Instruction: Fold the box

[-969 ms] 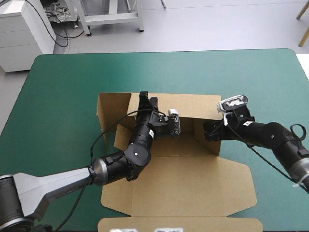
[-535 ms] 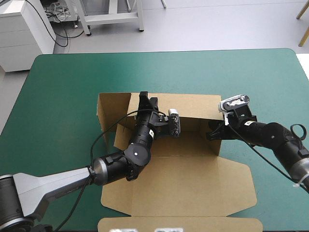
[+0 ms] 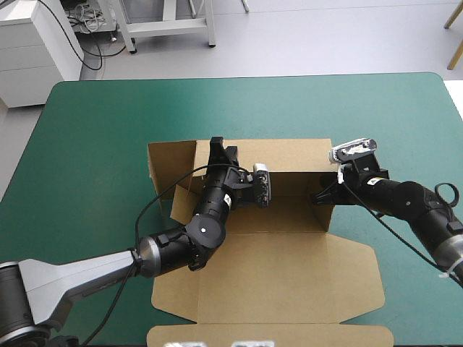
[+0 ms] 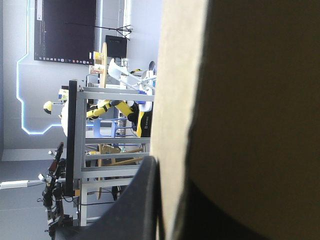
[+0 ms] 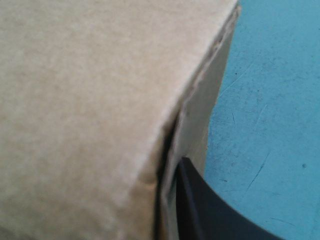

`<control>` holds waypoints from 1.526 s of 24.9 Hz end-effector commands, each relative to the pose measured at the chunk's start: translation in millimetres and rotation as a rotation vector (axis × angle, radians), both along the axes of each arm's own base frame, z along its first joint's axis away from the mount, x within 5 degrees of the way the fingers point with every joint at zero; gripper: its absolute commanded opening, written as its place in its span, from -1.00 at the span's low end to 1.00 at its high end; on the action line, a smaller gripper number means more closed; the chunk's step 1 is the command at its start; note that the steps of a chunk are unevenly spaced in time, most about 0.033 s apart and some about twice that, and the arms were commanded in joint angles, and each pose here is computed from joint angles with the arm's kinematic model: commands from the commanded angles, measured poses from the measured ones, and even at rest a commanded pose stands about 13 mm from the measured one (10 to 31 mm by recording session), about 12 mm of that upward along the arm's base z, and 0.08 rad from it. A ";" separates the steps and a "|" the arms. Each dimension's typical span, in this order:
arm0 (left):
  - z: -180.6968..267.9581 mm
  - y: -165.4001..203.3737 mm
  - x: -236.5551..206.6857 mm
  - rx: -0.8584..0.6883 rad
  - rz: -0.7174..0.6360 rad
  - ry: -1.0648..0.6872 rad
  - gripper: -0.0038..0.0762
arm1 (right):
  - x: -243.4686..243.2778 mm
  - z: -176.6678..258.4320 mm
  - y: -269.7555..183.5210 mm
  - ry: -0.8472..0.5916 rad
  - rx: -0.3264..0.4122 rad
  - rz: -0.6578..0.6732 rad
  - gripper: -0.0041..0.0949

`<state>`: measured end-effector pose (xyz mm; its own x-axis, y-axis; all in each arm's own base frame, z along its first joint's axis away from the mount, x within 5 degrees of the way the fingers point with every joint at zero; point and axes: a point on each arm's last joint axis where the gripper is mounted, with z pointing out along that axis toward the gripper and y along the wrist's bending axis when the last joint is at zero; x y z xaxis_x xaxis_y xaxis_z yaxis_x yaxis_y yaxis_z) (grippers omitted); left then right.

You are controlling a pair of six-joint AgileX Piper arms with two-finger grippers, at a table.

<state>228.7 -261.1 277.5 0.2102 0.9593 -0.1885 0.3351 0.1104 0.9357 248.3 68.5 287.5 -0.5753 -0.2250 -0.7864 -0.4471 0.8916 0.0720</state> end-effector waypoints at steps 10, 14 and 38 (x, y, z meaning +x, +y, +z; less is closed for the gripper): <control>8.6 -9.5 -7.9 -0.076 -0.113 0.052 -0.77 | 3.8 20.6 3.8 0.005 0.097 -0.065 -0.92; 8.8 -9.6 -7.8 -0.078 -0.113 0.050 -0.20 | 4.5 23.1 3.9 0.002 0.102 -0.069 -0.92; 63.4 -6.5 -60.7 -0.170 -0.123 -0.130 0.15 | 30.4 43.1 5.4 0.091 0.043 -0.091 -0.92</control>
